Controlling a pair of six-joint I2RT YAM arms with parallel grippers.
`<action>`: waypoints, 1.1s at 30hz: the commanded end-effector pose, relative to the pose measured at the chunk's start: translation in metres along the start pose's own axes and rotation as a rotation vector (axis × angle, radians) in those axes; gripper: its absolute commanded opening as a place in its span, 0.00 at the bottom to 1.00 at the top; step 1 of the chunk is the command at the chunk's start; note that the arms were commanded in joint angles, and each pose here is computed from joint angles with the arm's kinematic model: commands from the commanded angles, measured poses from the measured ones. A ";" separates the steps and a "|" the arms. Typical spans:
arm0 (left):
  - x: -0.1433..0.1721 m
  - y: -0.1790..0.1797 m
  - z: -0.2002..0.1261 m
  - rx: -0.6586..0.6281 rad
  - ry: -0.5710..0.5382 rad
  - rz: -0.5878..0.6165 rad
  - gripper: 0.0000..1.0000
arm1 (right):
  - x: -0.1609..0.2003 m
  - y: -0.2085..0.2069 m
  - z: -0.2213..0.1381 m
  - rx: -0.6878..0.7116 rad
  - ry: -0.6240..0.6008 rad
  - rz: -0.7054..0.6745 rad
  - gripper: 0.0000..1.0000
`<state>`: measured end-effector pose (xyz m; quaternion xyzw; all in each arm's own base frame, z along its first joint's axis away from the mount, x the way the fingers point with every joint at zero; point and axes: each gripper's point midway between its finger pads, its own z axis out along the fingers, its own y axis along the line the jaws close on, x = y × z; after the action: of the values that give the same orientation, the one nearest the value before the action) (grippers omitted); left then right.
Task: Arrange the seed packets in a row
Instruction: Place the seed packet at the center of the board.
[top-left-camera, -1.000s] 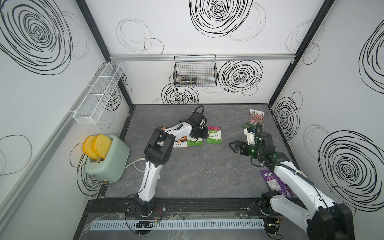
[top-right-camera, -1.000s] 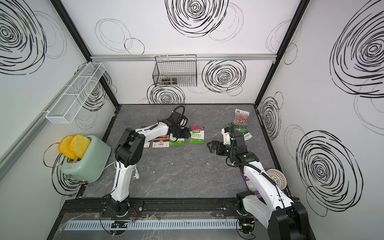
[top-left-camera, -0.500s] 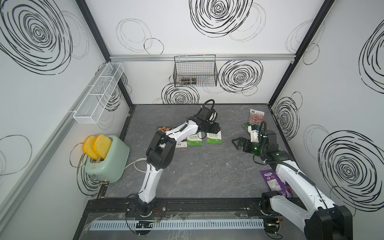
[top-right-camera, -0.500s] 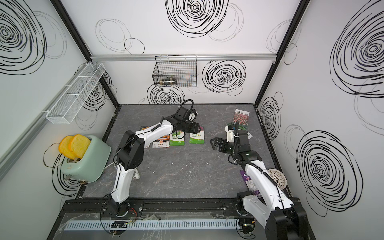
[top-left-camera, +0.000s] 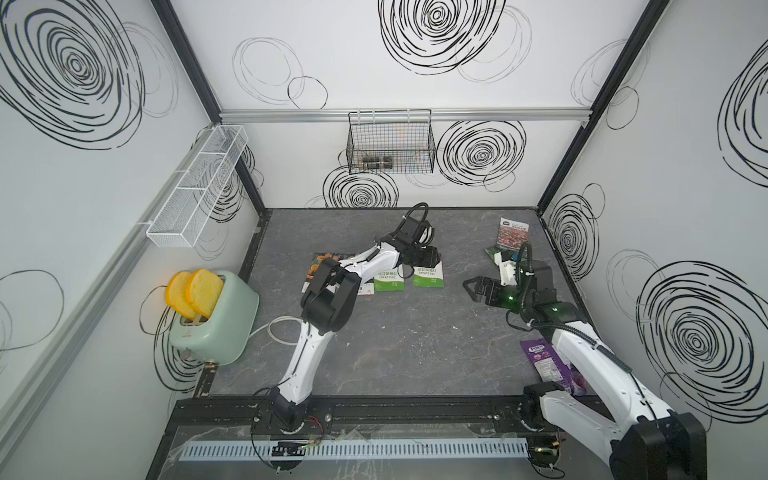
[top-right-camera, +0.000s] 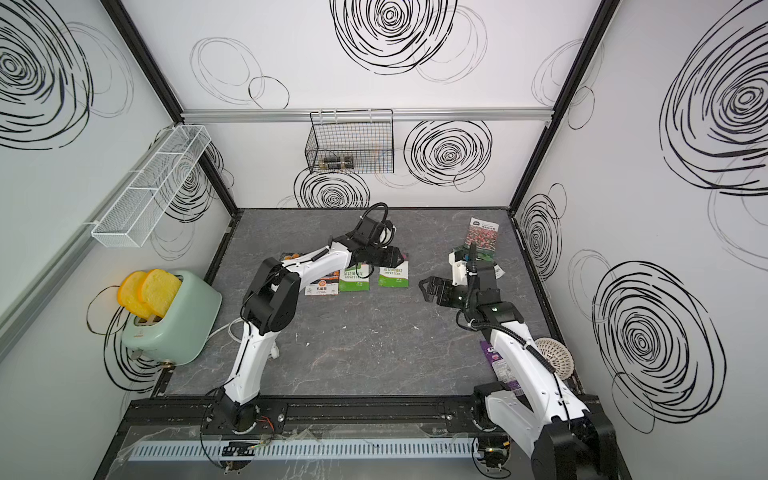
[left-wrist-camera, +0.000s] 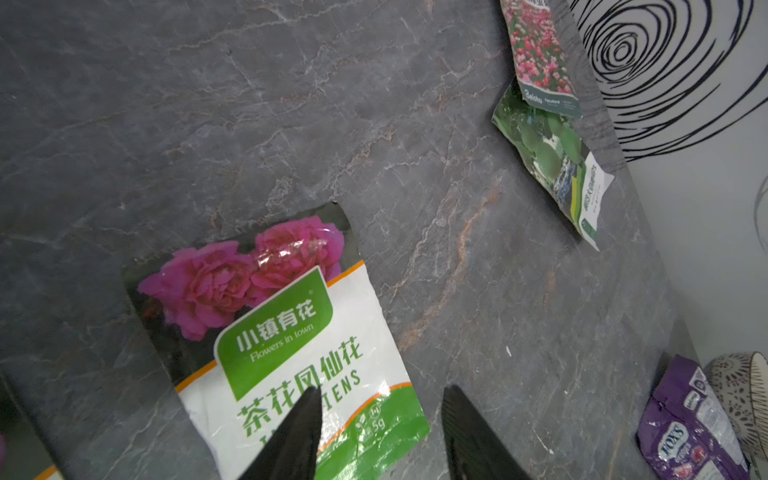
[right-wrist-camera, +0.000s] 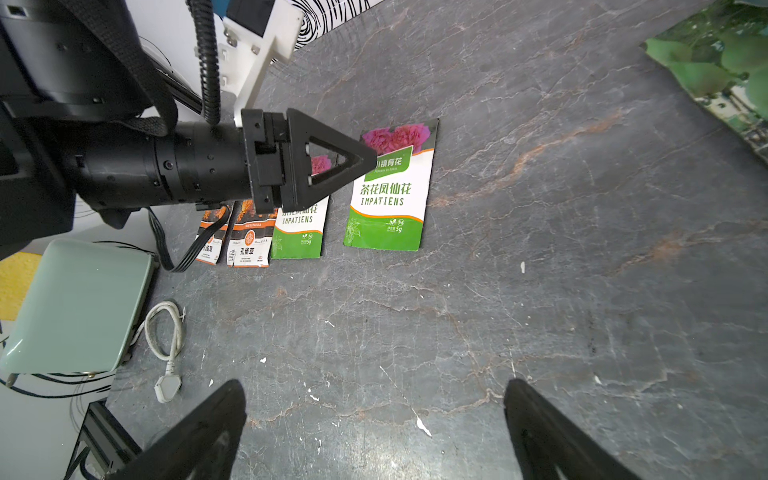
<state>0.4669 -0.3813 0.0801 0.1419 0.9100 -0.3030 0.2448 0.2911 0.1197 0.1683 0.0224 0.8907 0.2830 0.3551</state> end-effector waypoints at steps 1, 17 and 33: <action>-0.016 0.011 0.006 0.006 -0.046 -0.015 0.51 | -0.003 0.003 -0.003 0.017 -0.003 -0.030 0.98; 0.022 0.046 0.028 -0.057 0.030 -0.080 0.50 | -0.003 0.003 0.002 0.035 0.016 -0.049 0.98; 0.041 0.059 0.024 -0.096 0.061 -0.099 0.49 | -0.003 0.002 0.001 0.039 0.013 -0.051 0.98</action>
<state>0.4737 -0.3585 0.0279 0.1033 0.9256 -0.2870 0.2240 0.2928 0.1213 0.1647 0.0127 0.8986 0.2629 0.3510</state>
